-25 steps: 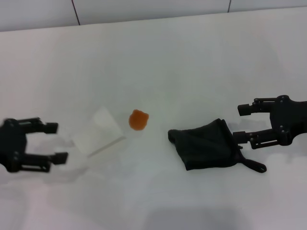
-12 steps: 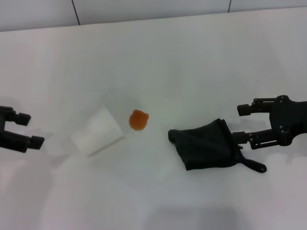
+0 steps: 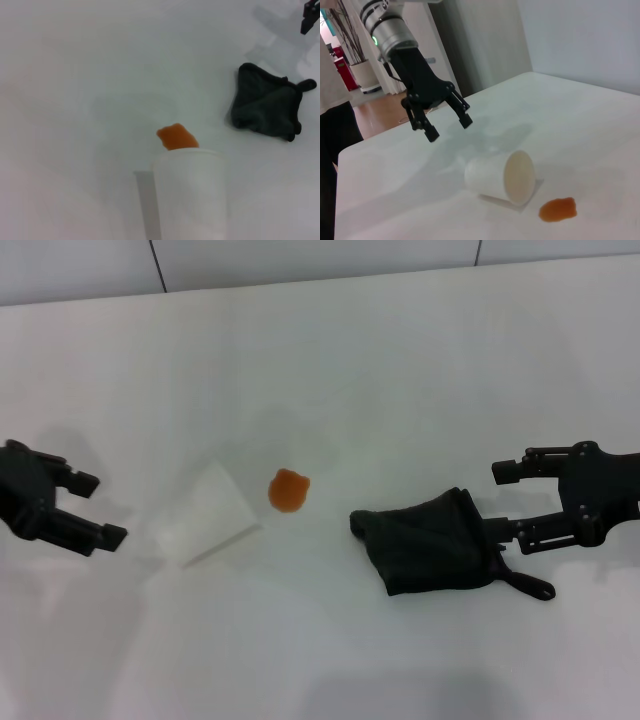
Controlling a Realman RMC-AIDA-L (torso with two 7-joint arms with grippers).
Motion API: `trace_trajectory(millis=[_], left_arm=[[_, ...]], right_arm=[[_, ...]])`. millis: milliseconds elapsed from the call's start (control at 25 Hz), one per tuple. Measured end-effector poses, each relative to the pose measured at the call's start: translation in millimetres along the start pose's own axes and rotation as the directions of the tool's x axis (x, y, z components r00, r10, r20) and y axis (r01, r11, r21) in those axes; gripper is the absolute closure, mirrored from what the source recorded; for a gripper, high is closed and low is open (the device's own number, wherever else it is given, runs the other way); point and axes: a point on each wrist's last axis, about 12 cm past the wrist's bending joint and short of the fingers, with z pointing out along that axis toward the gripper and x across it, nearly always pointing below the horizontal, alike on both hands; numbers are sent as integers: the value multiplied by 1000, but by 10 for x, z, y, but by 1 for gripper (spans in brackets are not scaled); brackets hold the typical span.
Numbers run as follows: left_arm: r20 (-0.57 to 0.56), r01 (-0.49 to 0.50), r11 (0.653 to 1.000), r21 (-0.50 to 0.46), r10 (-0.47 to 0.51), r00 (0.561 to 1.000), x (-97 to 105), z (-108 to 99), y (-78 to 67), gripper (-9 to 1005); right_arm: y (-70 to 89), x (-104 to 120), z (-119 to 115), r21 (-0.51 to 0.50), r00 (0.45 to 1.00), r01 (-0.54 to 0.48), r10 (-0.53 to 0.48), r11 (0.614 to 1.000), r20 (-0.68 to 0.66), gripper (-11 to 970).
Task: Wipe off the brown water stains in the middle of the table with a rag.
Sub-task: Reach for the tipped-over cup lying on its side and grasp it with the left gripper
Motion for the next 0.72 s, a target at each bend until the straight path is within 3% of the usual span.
trace_trajectory(millis=[720], left_arm=[[-29,-62,998,-5,62,998,-78,405,124,115]], right_arm=[[-12,-39,12,-1,1000,12,-12,1000,0,118]])
